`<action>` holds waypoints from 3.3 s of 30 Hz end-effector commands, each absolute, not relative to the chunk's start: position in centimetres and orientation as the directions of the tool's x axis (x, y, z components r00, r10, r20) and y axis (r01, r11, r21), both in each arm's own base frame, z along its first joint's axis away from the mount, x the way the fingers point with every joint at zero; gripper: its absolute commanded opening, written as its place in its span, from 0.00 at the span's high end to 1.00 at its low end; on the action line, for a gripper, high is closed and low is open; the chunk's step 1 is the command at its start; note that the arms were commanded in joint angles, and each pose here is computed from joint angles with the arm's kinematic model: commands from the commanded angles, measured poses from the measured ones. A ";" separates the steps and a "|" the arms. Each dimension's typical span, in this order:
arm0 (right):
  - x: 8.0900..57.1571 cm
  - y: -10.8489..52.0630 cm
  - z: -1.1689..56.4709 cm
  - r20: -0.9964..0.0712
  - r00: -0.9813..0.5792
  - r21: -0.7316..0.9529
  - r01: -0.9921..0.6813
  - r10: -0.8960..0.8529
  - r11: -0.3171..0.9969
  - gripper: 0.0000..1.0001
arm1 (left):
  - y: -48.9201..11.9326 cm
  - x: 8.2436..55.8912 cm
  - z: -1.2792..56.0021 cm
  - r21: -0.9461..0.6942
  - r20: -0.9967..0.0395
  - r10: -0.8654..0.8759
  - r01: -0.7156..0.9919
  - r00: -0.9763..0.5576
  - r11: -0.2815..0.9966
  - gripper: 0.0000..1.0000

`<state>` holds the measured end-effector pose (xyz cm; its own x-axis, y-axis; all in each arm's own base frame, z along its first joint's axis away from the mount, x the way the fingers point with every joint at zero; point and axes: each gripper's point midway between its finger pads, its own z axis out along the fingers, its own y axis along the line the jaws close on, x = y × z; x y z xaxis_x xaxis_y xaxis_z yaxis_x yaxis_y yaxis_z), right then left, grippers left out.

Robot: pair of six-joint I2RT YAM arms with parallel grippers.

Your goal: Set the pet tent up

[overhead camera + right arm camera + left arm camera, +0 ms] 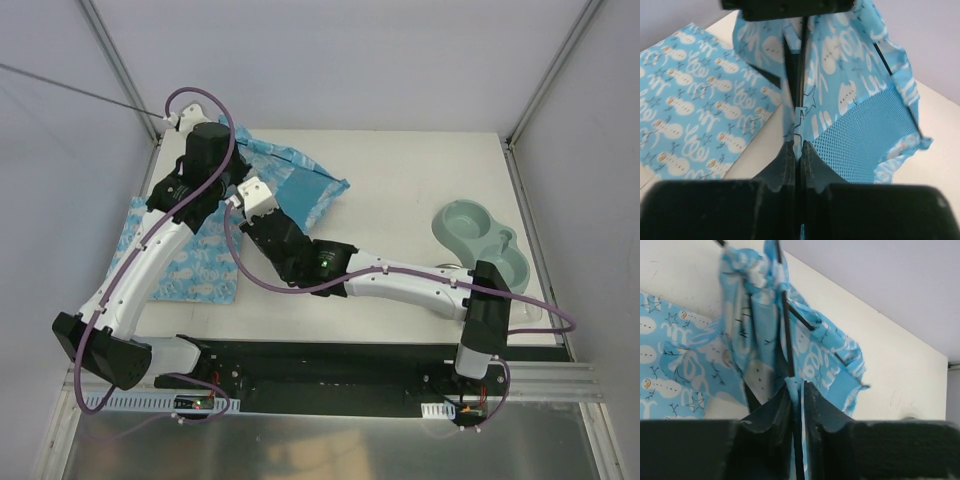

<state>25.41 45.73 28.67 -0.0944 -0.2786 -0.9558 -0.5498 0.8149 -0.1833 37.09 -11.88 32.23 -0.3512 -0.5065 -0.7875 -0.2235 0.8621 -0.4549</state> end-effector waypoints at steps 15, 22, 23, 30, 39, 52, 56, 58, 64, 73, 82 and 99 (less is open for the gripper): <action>29.5 36.1 33.3 -0.995 0.016 -0.094 -0.402 -0.096 0.911 1.00 | -14.0 30.2 39.0 -0.313 -0.924 -0.226 0.271 -0.307 0.910 0.10; 31.6 31.1 33.1 -0.993 -0.112 0.097 -0.492 0.048 0.865 1.00 | -14.5 25.6 38.6 -0.197 -0.966 -0.088 0.468 -0.243 0.861 0.10; 31.8 30.7 32.7 -0.990 -0.134 0.109 -0.501 0.047 0.859 1.00 | -14.5 25.5 37.9 -0.198 -0.964 -0.085 0.468 -0.252 0.861 0.10; 31.6 28.9 31.7 -0.959 -0.243 0.261 -0.557 0.145 0.789 1.00 | -15.3 28.7 34.2 -0.275 -0.948 -0.173 0.413 -0.268 0.868 0.12; 29.4 28.0 33.5 -0.902 -0.308 0.429 -0.577 0.301 0.695 1.00 | -18.7 33.7 31.6 -0.417 -0.906 -0.301 0.509 -0.297 0.753 0.11; 27.0 27.6 34.1 -0.878 -0.373 0.477 -0.634 0.299 0.609 1.00 | -17.2 35.7 32.3 -0.410 -0.912 -0.339 0.502 -0.231 0.761 0.15; 27.2 27.6 34.1 -0.873 -0.379 0.487 -0.631 0.308 0.604 1.00 | -17.9 34.4 31.9 -0.426 -0.905 -0.324 0.559 -0.276 0.711 0.38; 27.3 27.8 34.3 -0.870 -0.380 0.493 -0.636 0.315 0.593 1.00 | -18.5 33.6 30.9 -0.448 -0.893 -0.313 0.581 -0.323 0.680 0.37; 27.6 28.1 34.8 -0.863 -0.385 0.506 -0.644 0.328 0.574 1.00 | -17.7 32.9 29.1 -0.471 -0.880 -0.330 0.547 -0.342 0.692 0.32; 27.6 28.3 34.4 -0.859 -0.404 0.512 -0.654 0.315 0.557 1.00 | -17.6 34.1 29.5 -0.490 -0.870 -0.341 0.555 -0.356 0.672 0.43; 27.9 28.6 33.3 -0.869 -0.410 0.493 -0.668 0.277 0.557 1.00 | -18.9 34.3 30.3 -0.494 -0.868 -0.319 0.618 -0.380 0.612 0.88; 31.0 25.5 34.8 -0.932 -0.272 0.358 -0.588 0.240 0.725 0.21 | -18.9 36.5 31.6 -0.459 -0.886 -0.291 0.594 -0.361 0.660 1.00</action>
<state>30.52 26.95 28.12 -0.4415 0.1903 -0.8769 -0.5615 0.7037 0.4354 35.89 -18.76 29.48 -0.4293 -0.3180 -0.8453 0.5517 0.6487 -0.5242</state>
